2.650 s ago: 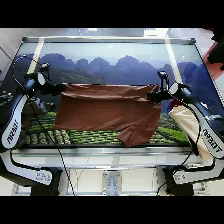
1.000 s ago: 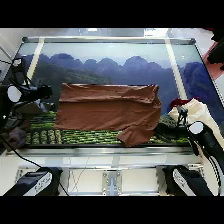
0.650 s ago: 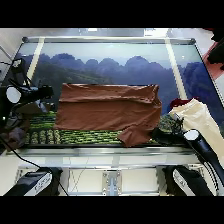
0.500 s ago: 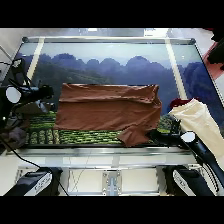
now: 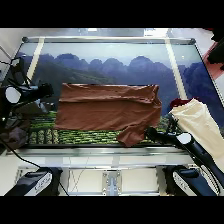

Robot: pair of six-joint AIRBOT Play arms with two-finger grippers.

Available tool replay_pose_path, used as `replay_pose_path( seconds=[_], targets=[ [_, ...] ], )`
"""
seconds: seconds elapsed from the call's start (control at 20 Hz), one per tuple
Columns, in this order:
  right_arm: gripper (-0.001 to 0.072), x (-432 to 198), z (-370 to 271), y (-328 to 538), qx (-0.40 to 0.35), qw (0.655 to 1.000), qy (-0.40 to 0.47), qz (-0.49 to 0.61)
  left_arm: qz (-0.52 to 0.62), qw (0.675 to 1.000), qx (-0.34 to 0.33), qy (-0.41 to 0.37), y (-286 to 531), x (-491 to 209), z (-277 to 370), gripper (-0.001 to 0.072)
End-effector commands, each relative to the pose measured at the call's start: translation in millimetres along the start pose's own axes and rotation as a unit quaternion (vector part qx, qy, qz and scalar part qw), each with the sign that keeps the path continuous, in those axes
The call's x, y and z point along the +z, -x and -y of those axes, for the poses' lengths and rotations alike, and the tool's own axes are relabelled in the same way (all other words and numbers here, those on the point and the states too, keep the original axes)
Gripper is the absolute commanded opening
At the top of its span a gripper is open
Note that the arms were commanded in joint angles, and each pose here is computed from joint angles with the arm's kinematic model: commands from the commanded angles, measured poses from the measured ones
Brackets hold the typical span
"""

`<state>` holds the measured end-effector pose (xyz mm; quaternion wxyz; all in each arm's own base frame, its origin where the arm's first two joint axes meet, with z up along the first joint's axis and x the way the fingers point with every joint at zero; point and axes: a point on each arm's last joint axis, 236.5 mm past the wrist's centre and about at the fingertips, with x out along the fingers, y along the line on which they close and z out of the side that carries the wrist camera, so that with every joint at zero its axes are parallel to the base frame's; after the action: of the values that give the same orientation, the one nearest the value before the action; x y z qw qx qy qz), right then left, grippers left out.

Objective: Fold the shirts.

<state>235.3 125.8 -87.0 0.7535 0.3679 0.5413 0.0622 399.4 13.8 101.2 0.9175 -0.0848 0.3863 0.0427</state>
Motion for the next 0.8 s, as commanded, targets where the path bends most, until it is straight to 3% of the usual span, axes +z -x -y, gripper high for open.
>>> replay_pose_path(
  seconds=[0.0, 0.15, 0.25, 0.4, 0.55, 0.65, 0.75],
  targets=[
    [0.0028, 11, -21, 9, 0.023, 0.999, 0.018, 0.017, 0.066, 0.994, 0.07, 0.044, 22, 28, -40, 0.0464],
    [0.0028, 12, -26, 13, 0.027, 0.999, 0.028, 0.018, -0.008, 0.974, 0.197, 0.113, 47, -18, -130, 0.0463],
    [0.0028, 13, -24, 13, 0.024, 0.999, 0.032, 0.019, -0.108, 0.952, 0.23, 0.169, 52, -82, -162, 0.0461],
    [0.0028, 13, -24, 13, 0.023, 0.999, 0.033, 0.018, -0.222, 0.936, 0.131, 0.241, 30, -161, -128, 0.0462],
    [0.0029, 12, -24, 13, 0.023, 0.999, 0.045, 0.017, -0.228, 0.916, 0.019, 0.331, 0, -182, -76, 0.0461],
    [0.0029, 12, -24, 13, 0.023, 0.999, 0.045, 0.017, -0.209, 0.903, -0.013, 0.374, -13, -180, -63, 0.0462],
    [0.0029, 12, -24, 13, 0.023, 0.998, 0.054, 0.017, -0.23, 0.884, -0.001, 0.407, -18, -196, -62, 0.0462]
  ],
)
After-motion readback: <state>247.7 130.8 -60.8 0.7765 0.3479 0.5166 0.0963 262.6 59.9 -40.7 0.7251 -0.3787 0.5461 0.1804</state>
